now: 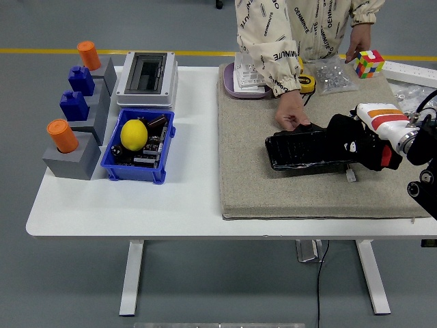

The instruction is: Pick the rag up,wipe the panel,place it on the desk

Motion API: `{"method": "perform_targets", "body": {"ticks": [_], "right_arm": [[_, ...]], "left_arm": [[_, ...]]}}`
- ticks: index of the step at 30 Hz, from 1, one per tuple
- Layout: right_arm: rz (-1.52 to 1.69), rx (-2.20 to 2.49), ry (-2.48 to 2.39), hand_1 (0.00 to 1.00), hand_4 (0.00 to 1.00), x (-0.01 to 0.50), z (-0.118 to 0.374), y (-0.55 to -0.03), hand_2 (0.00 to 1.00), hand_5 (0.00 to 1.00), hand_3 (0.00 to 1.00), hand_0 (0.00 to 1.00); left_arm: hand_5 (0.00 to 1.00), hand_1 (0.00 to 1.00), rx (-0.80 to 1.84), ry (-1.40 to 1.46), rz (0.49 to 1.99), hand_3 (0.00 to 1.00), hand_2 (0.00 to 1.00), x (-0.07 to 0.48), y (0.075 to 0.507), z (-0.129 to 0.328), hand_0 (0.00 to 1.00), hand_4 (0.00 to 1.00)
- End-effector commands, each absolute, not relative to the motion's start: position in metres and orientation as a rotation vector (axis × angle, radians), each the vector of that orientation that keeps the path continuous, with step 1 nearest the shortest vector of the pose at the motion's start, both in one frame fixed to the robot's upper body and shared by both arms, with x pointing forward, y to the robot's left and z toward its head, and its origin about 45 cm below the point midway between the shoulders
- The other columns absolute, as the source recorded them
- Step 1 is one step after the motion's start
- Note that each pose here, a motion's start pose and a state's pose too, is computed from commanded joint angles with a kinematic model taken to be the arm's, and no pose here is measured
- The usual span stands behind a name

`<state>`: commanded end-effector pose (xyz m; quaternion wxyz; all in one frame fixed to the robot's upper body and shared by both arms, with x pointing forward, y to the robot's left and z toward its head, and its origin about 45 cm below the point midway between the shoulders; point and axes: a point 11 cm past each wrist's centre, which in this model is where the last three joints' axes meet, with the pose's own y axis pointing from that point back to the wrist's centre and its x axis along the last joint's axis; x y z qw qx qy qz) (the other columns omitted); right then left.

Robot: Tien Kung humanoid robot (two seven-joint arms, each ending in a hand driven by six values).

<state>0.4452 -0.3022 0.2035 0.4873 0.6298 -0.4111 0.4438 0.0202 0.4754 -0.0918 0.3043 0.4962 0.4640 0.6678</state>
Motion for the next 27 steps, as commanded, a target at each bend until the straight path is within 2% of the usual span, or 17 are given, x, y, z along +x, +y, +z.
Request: {"method": "perform_targets", "body": {"ticks": [27], "right_arm": [[1.187, 1.71, -0.862, 0.275, 0.777, 0.441, 0.194, -0.192, 0.329, 0.002, 0.286, 0.198]], "left_arm": [[0.478, 0.698, 1.329, 1.219, 1.767, 0.568, 0.747, 0.02, 0.48, -0.09, 0.651, 0.6]]}}
